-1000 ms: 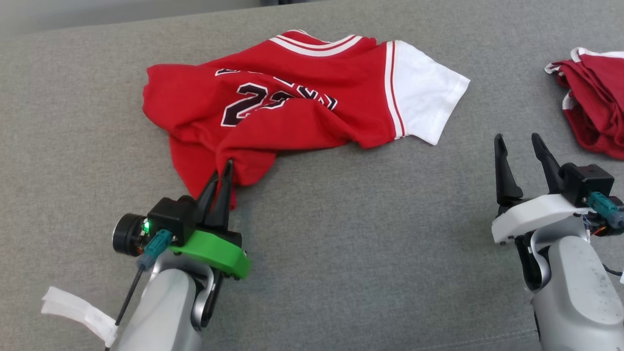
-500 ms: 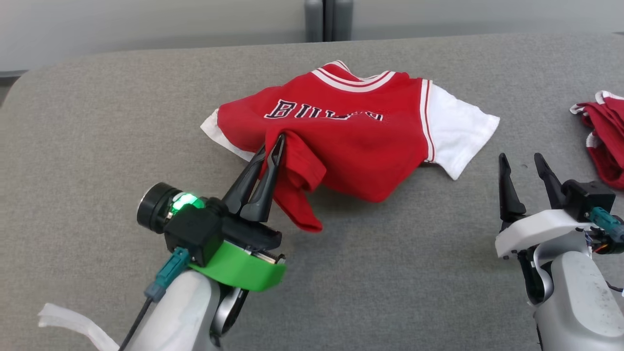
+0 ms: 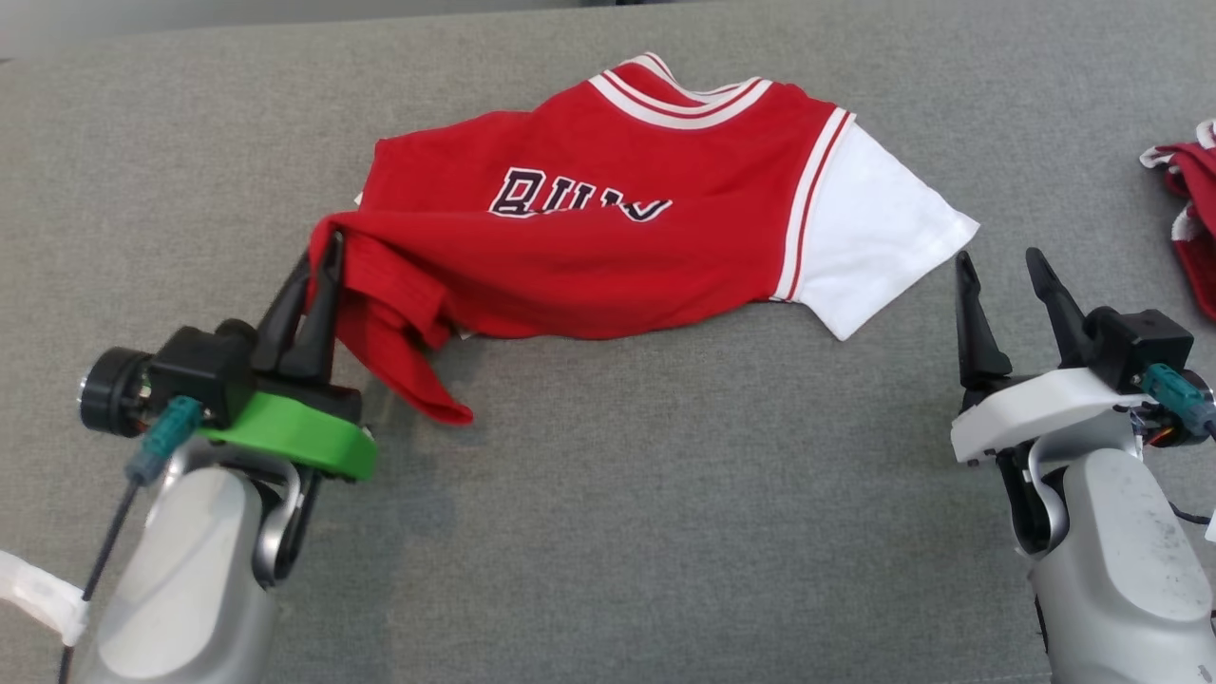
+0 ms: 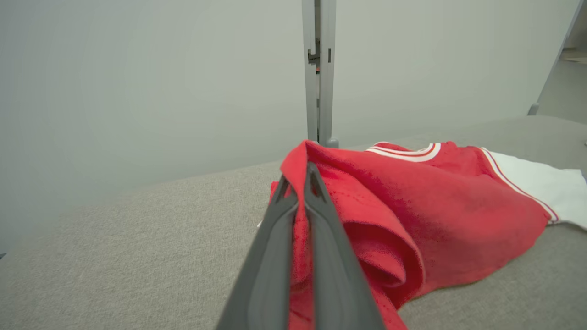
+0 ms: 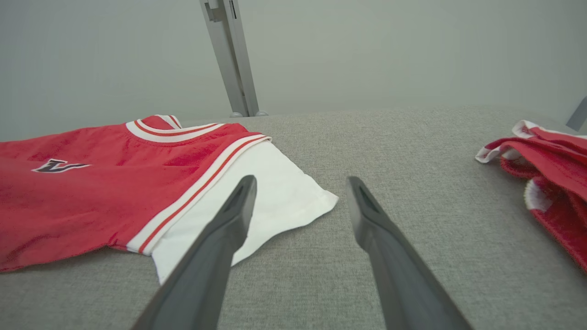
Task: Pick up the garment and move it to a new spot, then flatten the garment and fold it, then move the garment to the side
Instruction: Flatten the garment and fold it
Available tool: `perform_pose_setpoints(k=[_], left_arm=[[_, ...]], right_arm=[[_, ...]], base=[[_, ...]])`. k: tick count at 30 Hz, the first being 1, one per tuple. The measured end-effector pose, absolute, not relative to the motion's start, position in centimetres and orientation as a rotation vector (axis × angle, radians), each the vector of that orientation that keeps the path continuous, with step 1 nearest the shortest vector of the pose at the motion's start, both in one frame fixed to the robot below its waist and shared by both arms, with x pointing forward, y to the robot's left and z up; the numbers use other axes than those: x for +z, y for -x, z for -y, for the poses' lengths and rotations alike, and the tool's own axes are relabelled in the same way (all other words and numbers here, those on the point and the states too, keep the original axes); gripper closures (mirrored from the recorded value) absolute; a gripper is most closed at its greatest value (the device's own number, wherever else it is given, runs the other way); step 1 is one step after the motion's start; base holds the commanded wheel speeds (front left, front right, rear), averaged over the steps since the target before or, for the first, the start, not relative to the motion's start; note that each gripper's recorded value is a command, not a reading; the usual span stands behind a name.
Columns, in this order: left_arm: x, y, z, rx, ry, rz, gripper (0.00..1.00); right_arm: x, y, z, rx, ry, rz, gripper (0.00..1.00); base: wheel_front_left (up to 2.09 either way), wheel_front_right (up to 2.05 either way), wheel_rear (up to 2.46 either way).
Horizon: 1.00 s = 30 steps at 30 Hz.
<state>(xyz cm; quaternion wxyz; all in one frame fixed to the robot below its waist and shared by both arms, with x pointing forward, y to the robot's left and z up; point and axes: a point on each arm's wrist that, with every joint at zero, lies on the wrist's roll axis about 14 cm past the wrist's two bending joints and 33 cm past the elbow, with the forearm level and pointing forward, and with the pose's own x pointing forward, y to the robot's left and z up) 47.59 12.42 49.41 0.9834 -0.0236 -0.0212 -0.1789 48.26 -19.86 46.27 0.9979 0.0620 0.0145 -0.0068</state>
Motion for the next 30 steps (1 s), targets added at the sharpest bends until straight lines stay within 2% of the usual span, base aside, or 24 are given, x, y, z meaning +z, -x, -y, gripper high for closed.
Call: perform_pose_setpoints(k=[9,10,12,13,14,15,16,22,30], left_arm=[[44.3,-52.4,-15.4,-0.31,-0.042,-0.093,1.0],[43.9,-53.0,-15.5,-0.307,-0.047,-0.101,0.86],[43.1,-53.7,-15.9,-0.292,-0.048,-0.12,0.86],[42.5,-53.9,-16.3,-0.285,-0.062,-0.135,0.82],[41.9,-54.2,-16.9,-0.265,-0.069,-0.147,0.52],[41.6,-54.4,-17.4,-0.243,-0.072,-0.154,0.05],[41.6,-54.7,-17.7,-0.229,-0.072,-0.152,0.0],[43.8,-55.6,-18.0,-0.17,-0.058,-0.073,0.0],[45.7,-52.7,-14.4,-0.225,0.026,-0.012,0.0]], right_arm=[[44.5,-49.4,20.5,-0.025,-0.122,-0.055,0.0],[44.2,-49.4,20.7,-0.029,-0.123,-0.06,0.0],[43.7,-49.5,21.0,-0.035,-0.12,-0.068,0.0],[43.5,-49.5,21.1,-0.037,-0.118,-0.073,0.0],[43.3,-49.6,21.1,-0.038,-0.117,-0.077,0.0],[43.2,-49.6,21.2,-0.038,-0.117,-0.08,0.0],[43.0,-49.6,21.2,-0.04,-0.118,-0.084,0.0],[42.9,-49.6,21.0,-0.034,-0.124,-0.085,0.0],[43.9,-49.4,20.1,-0.014,-0.137,-0.067,0.0]], base=[[0.0,0.0,0.0],[0.0,0.0,0.0],[0.0,0.0,0.0],[0.0,0.0,0.0],[0.0,0.0,0.0],[0.0,0.0,0.0],[0.0,0.0,0.0],[0.0,0.0,0.0],[0.0,0.0,0.0]])
